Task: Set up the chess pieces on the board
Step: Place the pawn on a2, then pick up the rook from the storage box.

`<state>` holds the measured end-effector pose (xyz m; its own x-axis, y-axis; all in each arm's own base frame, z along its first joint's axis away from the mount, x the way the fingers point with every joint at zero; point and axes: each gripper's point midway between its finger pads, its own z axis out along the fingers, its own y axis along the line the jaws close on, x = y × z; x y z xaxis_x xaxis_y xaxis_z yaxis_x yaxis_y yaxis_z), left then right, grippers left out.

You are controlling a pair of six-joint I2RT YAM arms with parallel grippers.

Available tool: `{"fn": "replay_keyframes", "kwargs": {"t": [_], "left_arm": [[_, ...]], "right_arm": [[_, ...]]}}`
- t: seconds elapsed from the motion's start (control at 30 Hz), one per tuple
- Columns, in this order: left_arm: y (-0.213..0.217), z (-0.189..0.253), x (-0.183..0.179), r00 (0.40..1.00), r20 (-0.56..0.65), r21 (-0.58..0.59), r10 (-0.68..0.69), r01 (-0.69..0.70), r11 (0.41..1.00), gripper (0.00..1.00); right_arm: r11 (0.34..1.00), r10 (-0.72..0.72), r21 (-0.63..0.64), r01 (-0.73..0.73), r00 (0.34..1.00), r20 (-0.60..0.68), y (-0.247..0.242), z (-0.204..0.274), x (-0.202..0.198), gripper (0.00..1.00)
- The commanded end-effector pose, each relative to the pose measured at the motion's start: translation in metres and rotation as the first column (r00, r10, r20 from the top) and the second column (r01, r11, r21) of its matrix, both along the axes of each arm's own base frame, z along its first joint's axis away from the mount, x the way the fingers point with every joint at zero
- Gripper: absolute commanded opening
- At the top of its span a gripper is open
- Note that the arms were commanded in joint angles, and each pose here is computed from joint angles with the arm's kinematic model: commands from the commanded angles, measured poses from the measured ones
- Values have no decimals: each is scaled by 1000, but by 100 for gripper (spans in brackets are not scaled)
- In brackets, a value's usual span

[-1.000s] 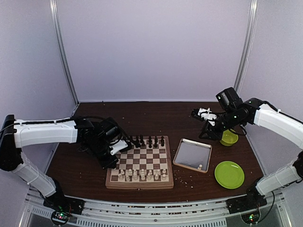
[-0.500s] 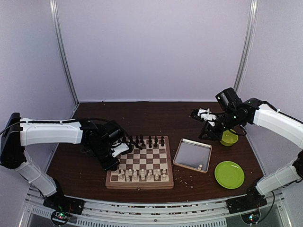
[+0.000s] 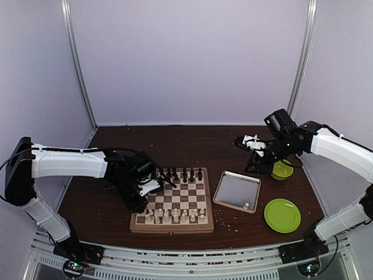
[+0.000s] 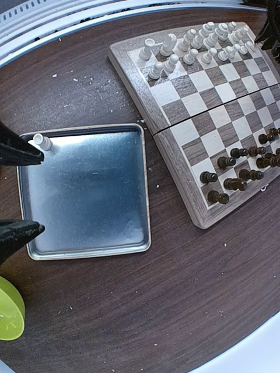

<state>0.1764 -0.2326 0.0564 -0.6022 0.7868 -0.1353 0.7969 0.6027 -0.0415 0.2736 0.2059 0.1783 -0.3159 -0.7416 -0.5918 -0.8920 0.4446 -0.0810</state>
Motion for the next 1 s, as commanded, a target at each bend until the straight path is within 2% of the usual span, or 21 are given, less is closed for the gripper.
{"fn": "replay_keyframes", "kwargs": {"t": [0.0,0.27,0.43,0.53,0.67,0.77,0.83,0.9,0.93,0.97], "left_arm": [[-3,0,5,1000,16,-9,-4,4,1000,20],[-2,35,13,997,77,-11,-14,15,1000,31],[-7,97,49,969,246,-45,-20,32,998,35],[-20,141,81,924,382,-101,-10,53,994,36],[-41,214,134,787,612,-206,78,63,977,39],[-49,272,166,640,738,-330,214,66,942,44],[-48,301,179,527,793,-408,306,86,909,54],[-49,324,186,419,819,-486,392,144,862,69],[-45,322,190,404,815,-508,417,150,848,74],[-46,319,190,428,796,-538,428,175,825,75]], "right_arm": [[1000,-3,-7,3,1000,-9,-2,-2,0,32],[1000,-9,-6,9,1000,-15,-1,-3,1,32],[999,-3,-53,-1,998,-61,-6,-10,-3,33],[995,72,-64,-81,989,-131,-3,-15,-19,34],[971,146,-164,-175,974,-174,-6,-41,-43,35],[927,199,-284,-245,963,-183,-13,-67,-61,35],[889,228,-363,-278,958,-175,-18,-82,-68,35],[859,235,-426,-283,958,-162,-22,-94,-68,35],[848,230,-453,-277,961,-157,-24,-99,-66,34],[840,212,-477,-259,966,-150,-26,-104,-63,34]]}}
